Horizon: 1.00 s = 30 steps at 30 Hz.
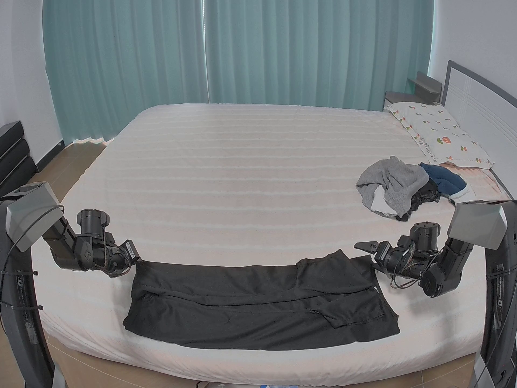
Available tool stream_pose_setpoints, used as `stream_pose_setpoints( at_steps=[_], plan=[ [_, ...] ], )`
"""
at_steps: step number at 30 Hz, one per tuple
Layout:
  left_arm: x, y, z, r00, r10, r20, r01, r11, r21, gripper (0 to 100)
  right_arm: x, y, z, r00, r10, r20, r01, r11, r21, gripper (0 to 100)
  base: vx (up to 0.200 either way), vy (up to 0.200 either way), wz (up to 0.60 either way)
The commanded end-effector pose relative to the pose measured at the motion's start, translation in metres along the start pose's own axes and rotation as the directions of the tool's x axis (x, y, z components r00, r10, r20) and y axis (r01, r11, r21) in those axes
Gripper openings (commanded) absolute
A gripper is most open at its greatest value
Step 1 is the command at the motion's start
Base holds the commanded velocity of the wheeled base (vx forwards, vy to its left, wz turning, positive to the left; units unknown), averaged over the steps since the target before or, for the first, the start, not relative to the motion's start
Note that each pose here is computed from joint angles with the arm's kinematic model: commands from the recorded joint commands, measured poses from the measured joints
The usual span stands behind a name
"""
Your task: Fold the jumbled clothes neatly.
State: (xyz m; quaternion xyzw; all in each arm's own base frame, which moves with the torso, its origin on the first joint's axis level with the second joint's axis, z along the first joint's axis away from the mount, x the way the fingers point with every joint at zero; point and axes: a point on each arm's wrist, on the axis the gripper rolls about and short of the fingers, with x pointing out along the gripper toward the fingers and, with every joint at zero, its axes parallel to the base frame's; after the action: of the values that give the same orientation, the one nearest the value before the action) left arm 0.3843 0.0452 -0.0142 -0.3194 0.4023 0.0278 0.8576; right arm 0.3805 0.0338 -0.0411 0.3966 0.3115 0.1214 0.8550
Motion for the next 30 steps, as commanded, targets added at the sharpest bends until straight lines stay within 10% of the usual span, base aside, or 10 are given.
stream_pose_setpoints(
  at_steps=[1, 9, 10, 30],
  plan=[
    [0.0, 0.0, 0.0, 1.0, 0.0, 0.001, 0.0, 1.0, -0.001, 0, 0.005, -0.001, 0.001, 1.0, -0.002, -0.004, 0.002, 1.0, -0.011, 100, 0.0, 0.0, 0.0],
    [0.0, 0.0, 0.0, 1.0, -0.001, 0.002, 0.001, 1.0, 0.001, 0, 0.008, -0.003, 0.001, 1.0, -0.003, -0.005, 0.003, 1.0, -0.021, 100, 0.0, 0.0, 0.0],
    [0.0, 0.0, 0.0, 1.0, -0.001, 0.002, 0.001, 1.0, 0.001, 0, 0.008, -0.003, 0.001, 1.0, -0.003, -0.005, 0.003, 1.0, -0.021, 0, 0.0, 0.0, 0.0],
    [-0.002, 0.003, 0.003, 1.0, 0.002, 0.008, -0.002, 1.0, -0.009, 0, -0.008, -0.01, 0.014, 0.996, -0.06, 0.064, 0.061, 0.998, -0.015, 0, 0.0, 0.0, 0.0]
  ],
)
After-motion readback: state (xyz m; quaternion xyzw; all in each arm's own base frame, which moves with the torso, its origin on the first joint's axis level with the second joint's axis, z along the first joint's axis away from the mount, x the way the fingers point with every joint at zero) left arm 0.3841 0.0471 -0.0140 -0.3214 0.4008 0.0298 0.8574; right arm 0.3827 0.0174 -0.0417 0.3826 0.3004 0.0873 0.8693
